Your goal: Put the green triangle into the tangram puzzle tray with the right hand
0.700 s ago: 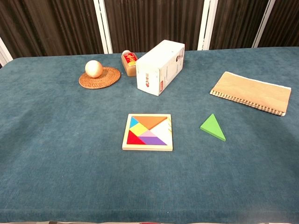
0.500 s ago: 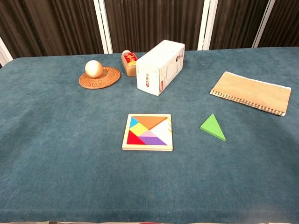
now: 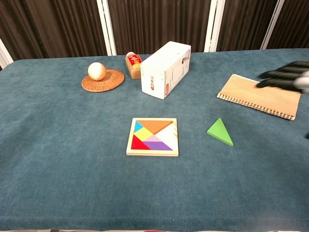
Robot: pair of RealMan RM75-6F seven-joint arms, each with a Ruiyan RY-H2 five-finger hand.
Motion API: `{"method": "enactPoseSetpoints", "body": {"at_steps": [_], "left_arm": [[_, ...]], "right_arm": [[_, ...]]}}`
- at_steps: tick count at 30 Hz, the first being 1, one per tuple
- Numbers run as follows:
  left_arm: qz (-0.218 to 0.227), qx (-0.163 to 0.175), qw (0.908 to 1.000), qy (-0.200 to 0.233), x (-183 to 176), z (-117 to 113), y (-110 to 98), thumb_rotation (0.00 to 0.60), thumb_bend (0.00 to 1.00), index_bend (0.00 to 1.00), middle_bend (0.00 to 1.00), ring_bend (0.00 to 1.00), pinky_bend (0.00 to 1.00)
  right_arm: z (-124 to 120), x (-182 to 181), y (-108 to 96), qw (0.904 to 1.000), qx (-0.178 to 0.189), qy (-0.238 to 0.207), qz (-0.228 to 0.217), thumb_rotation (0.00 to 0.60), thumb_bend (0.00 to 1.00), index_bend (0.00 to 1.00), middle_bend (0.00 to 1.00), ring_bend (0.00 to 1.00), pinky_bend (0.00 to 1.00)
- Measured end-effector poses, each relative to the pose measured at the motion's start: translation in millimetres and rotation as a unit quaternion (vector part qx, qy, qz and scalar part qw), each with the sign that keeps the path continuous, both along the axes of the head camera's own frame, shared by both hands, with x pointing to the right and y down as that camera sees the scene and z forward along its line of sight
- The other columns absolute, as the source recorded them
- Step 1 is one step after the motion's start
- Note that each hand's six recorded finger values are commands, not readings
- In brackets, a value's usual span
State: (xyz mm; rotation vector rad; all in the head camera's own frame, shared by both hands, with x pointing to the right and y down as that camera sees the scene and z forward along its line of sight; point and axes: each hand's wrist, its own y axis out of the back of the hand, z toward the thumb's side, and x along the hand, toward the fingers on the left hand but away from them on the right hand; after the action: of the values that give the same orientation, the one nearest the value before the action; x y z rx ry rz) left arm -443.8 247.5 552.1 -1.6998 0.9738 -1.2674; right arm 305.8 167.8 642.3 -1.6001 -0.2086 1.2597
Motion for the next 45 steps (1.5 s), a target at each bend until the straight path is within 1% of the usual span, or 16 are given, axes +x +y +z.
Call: {"method": "enactPoseSetpoints", "body": {"at_steps": [3, 5, 12, 15, 20, 24, 27, 35, 42, 45], "left_arm": [[-0.001, -0.004, 1.0, -0.002, -0.4, 2.6, -0.9, 0.6, 0.48, 0.0, 0.0, 0.01, 0.05], [-0.001, -0.004, 1.0, -0.005, -0.2, 3.2, -0.7, 0.6, 0.48, 0.0, 0.0, 0.01, 0.05], [-0.01, -0.011, 0.9998, -0.01, -2.9, 6.6, -3.1, 0.6, 0.48, 0.0, 0.0, 0.01, 0.05], [-0.009, -0.009, 0.9998, -0.012, -2.1, 6.6, -3.1, 0.6, 0.48, 0.0, 0.0, 0.01, 0.05], [-0.008, -0.013, 0.9998, -0.014, -0.9, 8.3, -2.8, 0.6, 0.48, 0.0, 0.0, 0.01, 0.05], [-0.009, -0.014, 0.9998, -0.015, -1.7, 8.3, -3.0, 0.6, 0.48, 0.0, 0.0, 0.01, 0.05], [-0.01, -0.013, 0.9998, -0.015, -2.4, 7.5, -3.0, 0.6, 0.48, 0.0, 0.0, 0.01, 0.05], [-0.01, -0.011, 0.9997, -0.018, -3.7, 7.2, -4.2, 0.6, 0.48, 0.0, 0.0, 0.01, 0.05], [-0.01, -0.008, 0.9998, -0.014, -3.8, 4.6, -4.0, 0.6, 0.48, 0.0, 0.0, 0.01, 0.05], [-0.011, -0.008, 0.9998, -0.014, -4.2, 4.5, -4.0, 0.6, 0.48, 0.0, 0.0, 0.01, 0.05]], "right_arm": [[13.5, -23.4, -15.4, 0.9987, -0.003, 0.021, -0.046, 0.6, 0.14, 0.19, 0.0, 0.0, 0.0], [20.6, -33.9, -22.0, 0.9974, -0.001, 0.032, -0.064, 0.6, 0.14, 0.21, 0.0, 0.0, 0.0], [47.7, -56.8, -35.0, 0.9943, -0.01, 0.057, -0.09, 0.6, 0.17, 0.29, 0.0, 0.0, 0.0], [55.8, -65.6, -35.8, 0.993, -0.009, 0.062, -0.1, 0.6, 0.17, 0.32, 0.0, 0.0, 0.0], [68.3, -77.1, -33.0, 0.9924, -0.015, 0.061, -0.106, 0.6, 0.2, 0.38, 0.0, 0.0, 0.0], [77.6, -88.9, -28.6, 0.9918, -0.019, 0.056, -0.114, 0.6, 0.21, 0.4, 0.0, 0.0, 0.0], [83.1, -95.8, -25.9, 0.9911, -0.022, 0.055, -0.119, 0.6, 0.24, 0.4, 0.0, 0.0, 0.0], [88.8, -105.2, -23.4, 0.9909, -0.024, 0.055, -0.12, 0.6, 0.31, 0.43, 0.0, 0.0, 0.0], [89.9, -109.9, -25.5, 0.9912, -0.019, 0.059, -0.117, 0.6, 0.34, 0.45, 0.0, 0.0, 0.0], [90.2, -112.8, -25.4, 0.991, -0.018, 0.061, -0.118, 0.6, 0.38, 0.48, 0.0, 0.0, 0.0]]}}
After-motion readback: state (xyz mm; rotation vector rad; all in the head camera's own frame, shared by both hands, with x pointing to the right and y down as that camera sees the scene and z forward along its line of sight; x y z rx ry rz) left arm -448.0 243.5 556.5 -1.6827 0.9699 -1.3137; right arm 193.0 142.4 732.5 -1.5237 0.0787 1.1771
